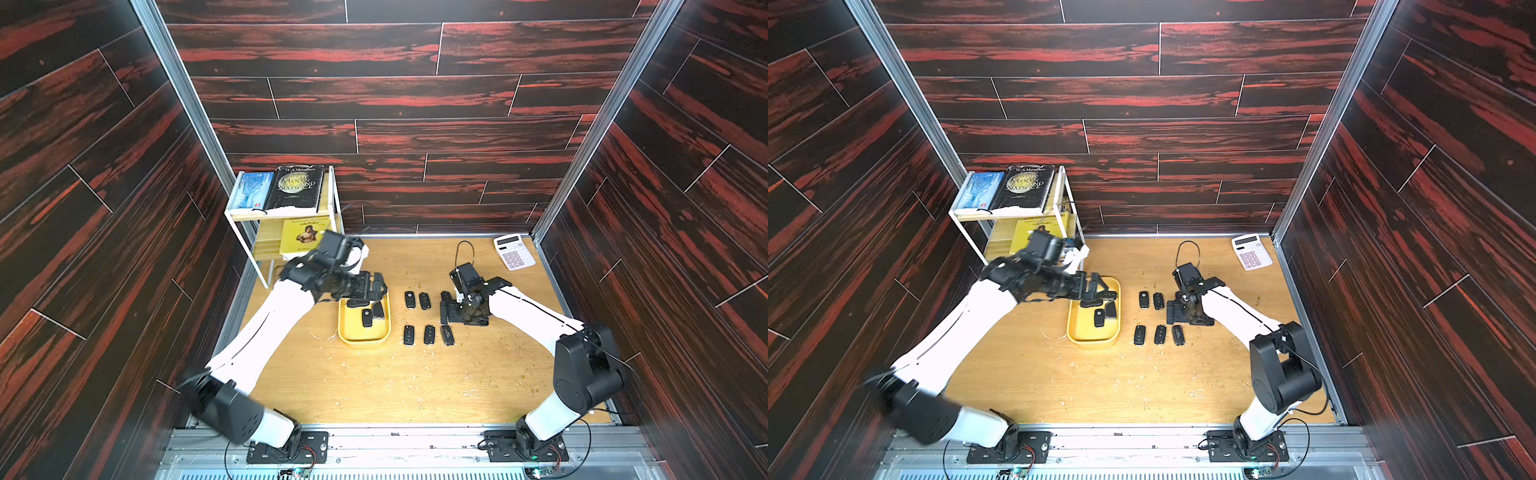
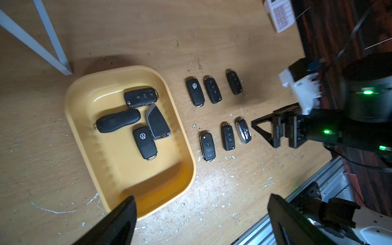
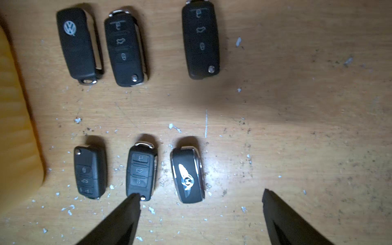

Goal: Place the car key into the storage box
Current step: Pick up the car key from the center of the board.

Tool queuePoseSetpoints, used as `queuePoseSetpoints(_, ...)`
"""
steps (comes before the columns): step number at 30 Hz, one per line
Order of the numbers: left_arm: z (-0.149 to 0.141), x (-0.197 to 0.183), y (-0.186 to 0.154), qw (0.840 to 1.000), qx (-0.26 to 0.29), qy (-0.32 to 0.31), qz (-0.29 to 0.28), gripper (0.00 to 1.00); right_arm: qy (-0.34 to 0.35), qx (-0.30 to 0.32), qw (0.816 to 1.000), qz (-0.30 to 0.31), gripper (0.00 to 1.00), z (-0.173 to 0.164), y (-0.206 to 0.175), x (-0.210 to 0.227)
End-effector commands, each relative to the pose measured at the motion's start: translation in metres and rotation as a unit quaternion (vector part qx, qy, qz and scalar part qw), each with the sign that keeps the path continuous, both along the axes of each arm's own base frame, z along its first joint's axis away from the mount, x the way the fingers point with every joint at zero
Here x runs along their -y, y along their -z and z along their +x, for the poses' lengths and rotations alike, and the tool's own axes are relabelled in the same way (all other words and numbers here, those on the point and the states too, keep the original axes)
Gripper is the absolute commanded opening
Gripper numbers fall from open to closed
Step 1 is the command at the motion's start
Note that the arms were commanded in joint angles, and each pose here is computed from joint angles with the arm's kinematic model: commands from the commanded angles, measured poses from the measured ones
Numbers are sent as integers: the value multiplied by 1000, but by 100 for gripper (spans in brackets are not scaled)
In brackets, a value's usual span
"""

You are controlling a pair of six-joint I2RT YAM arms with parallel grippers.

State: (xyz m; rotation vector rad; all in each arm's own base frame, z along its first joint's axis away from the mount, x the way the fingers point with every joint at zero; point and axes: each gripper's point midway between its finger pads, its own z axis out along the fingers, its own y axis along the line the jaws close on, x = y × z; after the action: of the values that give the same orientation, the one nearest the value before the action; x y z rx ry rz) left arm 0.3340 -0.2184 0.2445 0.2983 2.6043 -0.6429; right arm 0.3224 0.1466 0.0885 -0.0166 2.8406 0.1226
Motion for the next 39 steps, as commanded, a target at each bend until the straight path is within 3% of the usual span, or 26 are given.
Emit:
queuePoseSetpoints(1,4,5,21,997,-38,-3,65,100,24,12,1000,5,94,1,-6,17)
queuePoseSetpoints(6,24,32,42,994,-71,-4,88,100,25,11,1000,12,91,-1,-3,25)
queuePoseSetpoints(12,40,38,66,989,-96,-25,111,100,-5,-8,999,51,81,-11,6,9)
queuePoseSetpoints(18,46,41,74,989,-93,-31,107,100,-31,-26,997,73,73,-25,14,-4)
queuePoseSetpoints(25,49,48,73,993,-82,-23,85,100,-53,-42,996,49,73,-32,27,-15)
queuePoseSetpoints(27,44,58,68,995,-97,-3,38,100,-54,-51,997,34,73,-32,33,-13)
queuePoseSetpoints(29,40,80,59,992,-110,25,-56,94,-55,-59,997,17,73,-34,39,-10)
queuePoseSetpoints(33,59,95,21,966,-78,13,-244,93,-54,-66,996,-4,71,-34,48,-6)
queuePoseSetpoints(35,63,86,16,965,-62,2,-254,94,-55,-67,996,-7,70,-34,52,-7)
queuePoseSetpoints(39,57,77,12,976,-45,13,-213,94,-62,-63,996,-4,69,-31,53,-14)
